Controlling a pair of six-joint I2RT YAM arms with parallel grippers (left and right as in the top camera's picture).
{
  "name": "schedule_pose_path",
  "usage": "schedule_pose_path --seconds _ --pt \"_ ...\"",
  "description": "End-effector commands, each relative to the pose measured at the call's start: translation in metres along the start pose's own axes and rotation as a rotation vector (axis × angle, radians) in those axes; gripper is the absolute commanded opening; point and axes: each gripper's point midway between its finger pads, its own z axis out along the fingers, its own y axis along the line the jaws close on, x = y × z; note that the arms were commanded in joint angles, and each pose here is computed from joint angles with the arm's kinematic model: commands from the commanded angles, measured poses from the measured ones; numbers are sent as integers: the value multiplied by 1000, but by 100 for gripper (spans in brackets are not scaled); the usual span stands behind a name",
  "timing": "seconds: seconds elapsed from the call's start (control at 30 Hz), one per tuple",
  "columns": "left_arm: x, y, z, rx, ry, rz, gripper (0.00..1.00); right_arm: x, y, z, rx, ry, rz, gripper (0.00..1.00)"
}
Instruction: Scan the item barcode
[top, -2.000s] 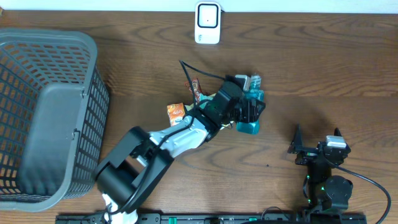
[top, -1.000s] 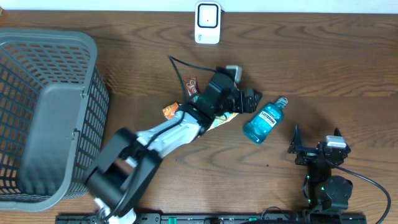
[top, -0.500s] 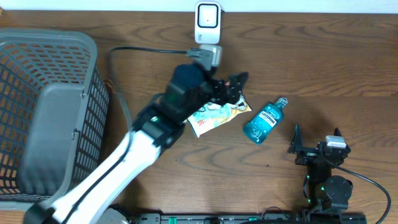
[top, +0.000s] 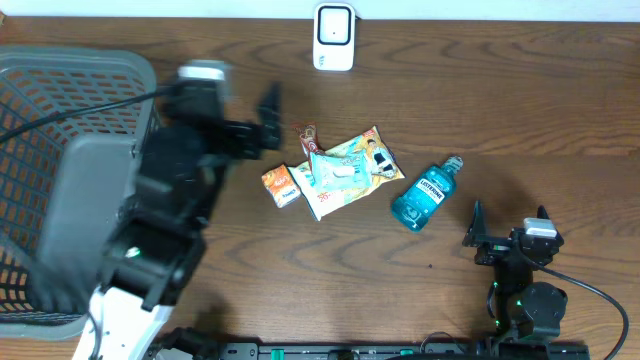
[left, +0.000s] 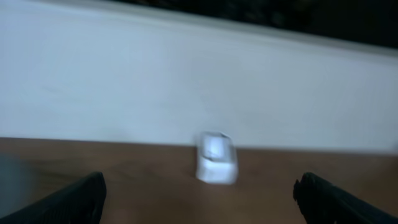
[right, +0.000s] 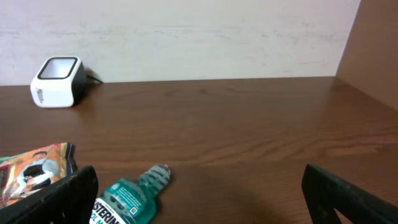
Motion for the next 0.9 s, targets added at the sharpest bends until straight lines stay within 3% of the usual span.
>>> schedule_pose_path --seconds 0.0,0.23,0.43,0.67,0.87 --pt "-48 44 -21 -143 -134 40 98 0 -2 0 9 0 -10 99" --pt "-127 105 -61 -345 -414 85 98 0 -2 0 9 0 -10 99" --pt "-115 119 -72 -395 -353 86 98 0 -2 0 9 0 -10 99" --pt "-114 47 -121 -84 -371 134 98 0 -2 0 9 0 -10 99" --pt "-115 -6 -193 150 -464 137 98 0 -2 0 9 0 -10 99"
